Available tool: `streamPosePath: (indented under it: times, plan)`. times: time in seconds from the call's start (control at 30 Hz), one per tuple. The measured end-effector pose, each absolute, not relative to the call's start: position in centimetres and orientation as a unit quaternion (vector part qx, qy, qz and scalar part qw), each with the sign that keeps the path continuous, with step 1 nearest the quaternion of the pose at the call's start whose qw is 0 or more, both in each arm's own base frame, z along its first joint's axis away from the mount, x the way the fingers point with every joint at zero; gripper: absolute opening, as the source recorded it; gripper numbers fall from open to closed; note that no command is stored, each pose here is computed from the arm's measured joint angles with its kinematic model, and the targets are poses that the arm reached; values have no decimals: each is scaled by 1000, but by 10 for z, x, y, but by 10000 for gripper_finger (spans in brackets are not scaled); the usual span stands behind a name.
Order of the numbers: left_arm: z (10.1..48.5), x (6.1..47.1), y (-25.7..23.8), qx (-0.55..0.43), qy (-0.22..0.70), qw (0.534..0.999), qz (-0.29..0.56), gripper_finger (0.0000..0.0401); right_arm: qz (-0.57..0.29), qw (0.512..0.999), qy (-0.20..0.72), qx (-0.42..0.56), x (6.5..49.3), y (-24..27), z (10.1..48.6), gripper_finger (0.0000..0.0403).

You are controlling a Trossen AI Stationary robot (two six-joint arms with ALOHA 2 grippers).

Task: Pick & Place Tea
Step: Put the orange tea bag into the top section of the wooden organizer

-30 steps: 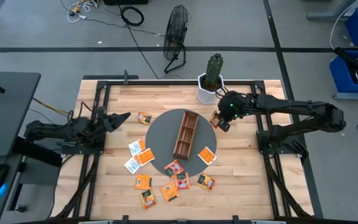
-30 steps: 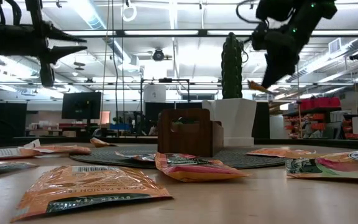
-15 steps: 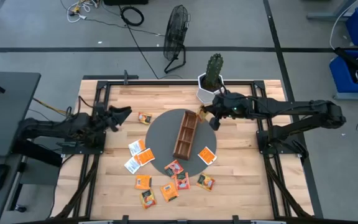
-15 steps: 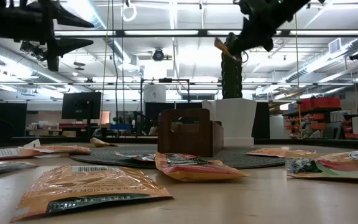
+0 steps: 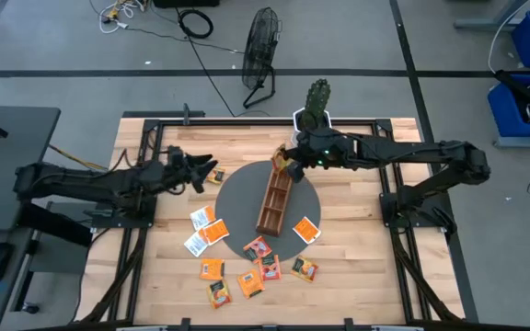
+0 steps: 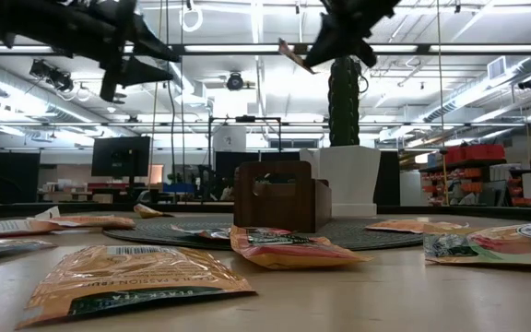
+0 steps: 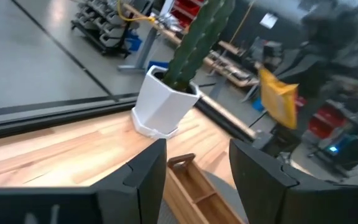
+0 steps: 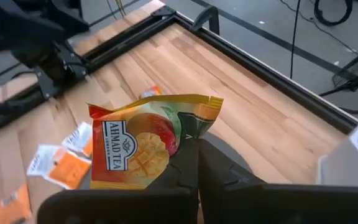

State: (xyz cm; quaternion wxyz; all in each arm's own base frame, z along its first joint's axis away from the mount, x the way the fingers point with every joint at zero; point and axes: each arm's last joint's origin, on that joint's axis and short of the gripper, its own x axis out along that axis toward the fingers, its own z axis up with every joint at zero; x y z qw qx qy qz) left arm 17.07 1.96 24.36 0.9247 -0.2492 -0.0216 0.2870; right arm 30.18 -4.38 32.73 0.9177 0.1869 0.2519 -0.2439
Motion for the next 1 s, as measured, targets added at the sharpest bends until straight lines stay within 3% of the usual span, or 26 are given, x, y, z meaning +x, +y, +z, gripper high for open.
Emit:
streamPosePath:
  times: [0.17,0.5,1.0]
  plan:
    - [249,188,26,-248,-6,923,296,179,-247,915,253,197,328,-47,333,0]
    - [257,216,31,-216,4,950,227,179,-270,905,270,187,371,-53,325,0]
    - [256,228,31,-208,-23,955,209,179,-273,919,213,187,384,-56,332,0]
